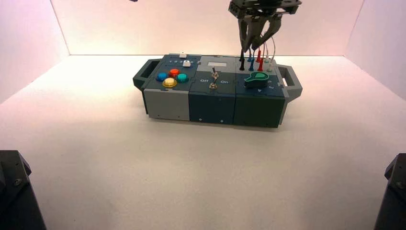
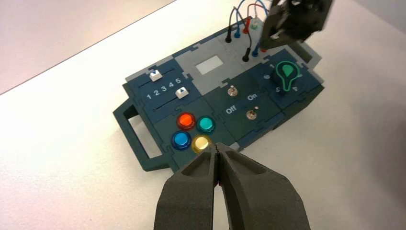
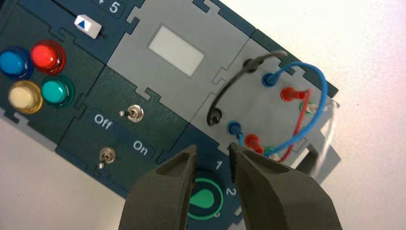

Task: Insert the black wire.

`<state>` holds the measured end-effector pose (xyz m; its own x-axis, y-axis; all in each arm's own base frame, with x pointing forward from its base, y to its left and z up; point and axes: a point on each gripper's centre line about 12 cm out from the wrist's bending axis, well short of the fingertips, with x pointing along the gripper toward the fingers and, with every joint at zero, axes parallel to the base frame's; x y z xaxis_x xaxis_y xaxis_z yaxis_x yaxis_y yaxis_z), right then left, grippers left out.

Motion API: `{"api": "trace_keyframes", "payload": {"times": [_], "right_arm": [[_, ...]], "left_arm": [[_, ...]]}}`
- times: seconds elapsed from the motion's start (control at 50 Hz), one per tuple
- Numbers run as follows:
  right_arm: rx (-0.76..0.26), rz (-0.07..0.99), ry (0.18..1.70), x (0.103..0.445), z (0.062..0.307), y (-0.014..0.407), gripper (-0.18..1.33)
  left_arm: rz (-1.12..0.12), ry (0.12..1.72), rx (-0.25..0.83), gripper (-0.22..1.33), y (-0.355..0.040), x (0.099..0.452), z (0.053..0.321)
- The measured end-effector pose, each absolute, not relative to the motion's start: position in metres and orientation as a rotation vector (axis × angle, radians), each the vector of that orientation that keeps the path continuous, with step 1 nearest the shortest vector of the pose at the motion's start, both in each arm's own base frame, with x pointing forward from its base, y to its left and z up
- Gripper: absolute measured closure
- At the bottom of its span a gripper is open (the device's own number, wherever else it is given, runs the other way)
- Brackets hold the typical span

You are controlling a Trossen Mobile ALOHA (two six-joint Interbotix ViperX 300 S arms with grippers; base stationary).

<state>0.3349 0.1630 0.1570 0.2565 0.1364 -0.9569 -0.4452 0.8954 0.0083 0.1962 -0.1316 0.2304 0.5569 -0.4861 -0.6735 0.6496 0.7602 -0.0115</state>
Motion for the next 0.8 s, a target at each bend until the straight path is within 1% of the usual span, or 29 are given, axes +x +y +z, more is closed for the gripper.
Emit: {"api": "trace_keyframes", "payload": {"times": [0.16, 0.26, 0.44, 0.66, 0.8], "right_arm": [[-0.279, 0.404, 1.216, 0.324, 0.165, 0.157, 0.37], [-0.252, 0.397, 1.159, 0.315, 0.174, 0.150, 0.37], [-0.220, 0.393, 1.086, 0.299, 0.183, 0.140, 0.37], [-0.210, 0.391, 1.058, 0.284, 0.191, 0.132, 0.37], [-0.204, 0.390, 1.048, 0.277, 0.193, 0.128, 0.37]], "left_arm": [[-0.653, 0.683, 0.244, 1.28, -0.128, 0.198, 0.225], [-0.611, 0.661, 0.229, 1.28, -0.121, 0.202, 0.221], [-0.557, 0.635, 0.216, 1.28, -0.111, 0.205, 0.214], [-0.538, 0.610, 0.232, 1.28, -0.108, 0.206, 0.207], [-0.533, 0.629, 0.240, 1.28, -0.108, 0.208, 0.200]]}}
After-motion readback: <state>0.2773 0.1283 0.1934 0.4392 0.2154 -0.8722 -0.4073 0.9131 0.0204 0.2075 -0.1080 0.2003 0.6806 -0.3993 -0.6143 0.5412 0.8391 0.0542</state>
